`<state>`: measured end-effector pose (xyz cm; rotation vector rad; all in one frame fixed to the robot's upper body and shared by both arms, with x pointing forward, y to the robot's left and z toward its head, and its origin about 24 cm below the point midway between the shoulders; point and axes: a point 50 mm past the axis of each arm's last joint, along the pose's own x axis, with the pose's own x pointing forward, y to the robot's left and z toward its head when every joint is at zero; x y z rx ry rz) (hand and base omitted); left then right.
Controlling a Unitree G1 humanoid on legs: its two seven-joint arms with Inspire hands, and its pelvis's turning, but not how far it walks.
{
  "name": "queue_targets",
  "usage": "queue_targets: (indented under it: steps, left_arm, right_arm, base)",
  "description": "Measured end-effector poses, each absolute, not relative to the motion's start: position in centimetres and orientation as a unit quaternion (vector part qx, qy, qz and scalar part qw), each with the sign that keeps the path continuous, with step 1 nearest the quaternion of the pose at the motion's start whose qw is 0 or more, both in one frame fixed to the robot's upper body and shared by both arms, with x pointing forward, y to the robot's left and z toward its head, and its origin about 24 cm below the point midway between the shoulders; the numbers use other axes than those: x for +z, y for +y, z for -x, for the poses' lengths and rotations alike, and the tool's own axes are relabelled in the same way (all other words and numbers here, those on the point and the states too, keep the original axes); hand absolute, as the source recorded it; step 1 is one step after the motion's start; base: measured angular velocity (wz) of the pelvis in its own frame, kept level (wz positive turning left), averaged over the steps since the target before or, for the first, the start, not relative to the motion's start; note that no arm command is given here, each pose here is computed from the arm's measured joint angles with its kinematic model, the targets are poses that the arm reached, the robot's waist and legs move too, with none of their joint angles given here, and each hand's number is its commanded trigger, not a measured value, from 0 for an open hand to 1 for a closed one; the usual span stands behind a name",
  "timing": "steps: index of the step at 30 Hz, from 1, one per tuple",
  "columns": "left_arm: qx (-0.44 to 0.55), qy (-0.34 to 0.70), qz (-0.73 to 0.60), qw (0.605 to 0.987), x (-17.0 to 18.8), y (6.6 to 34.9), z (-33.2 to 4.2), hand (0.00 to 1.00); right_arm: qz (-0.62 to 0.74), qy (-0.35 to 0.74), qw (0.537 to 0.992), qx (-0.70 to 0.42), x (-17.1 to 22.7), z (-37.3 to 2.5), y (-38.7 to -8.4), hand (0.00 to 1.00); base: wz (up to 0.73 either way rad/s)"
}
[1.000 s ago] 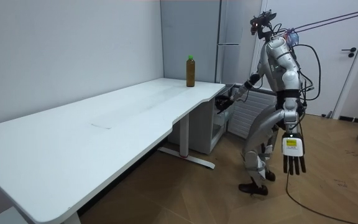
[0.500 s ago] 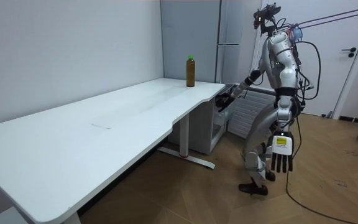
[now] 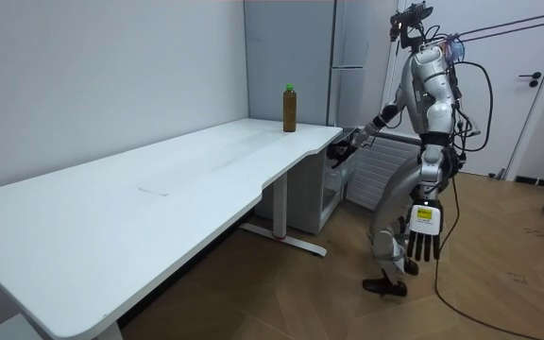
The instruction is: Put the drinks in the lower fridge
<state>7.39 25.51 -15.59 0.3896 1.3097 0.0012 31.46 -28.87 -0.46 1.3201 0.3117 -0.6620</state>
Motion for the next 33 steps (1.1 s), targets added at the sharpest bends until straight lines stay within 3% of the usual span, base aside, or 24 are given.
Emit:
queue_targets:
  steps: [22, 33]
  left_arm:
    - [0.007, 0.610, -0.170, 0.774, -15.7, 25.2, -7.2, 0.00]
    - [0.019, 0.631, -0.151, 0.761, -16.0, 25.4, -6.2, 0.00]
  right_arm:
    - [-0.604, 0.114, 0.711, -0.342, -0.3, -31.1, -29.9, 0.00]
    - [-0.602, 0.150, 0.701, -0.350, -3.3, -28.5, -28.6, 0.00]
  base:
    - [-0.04]
    - [0.00]
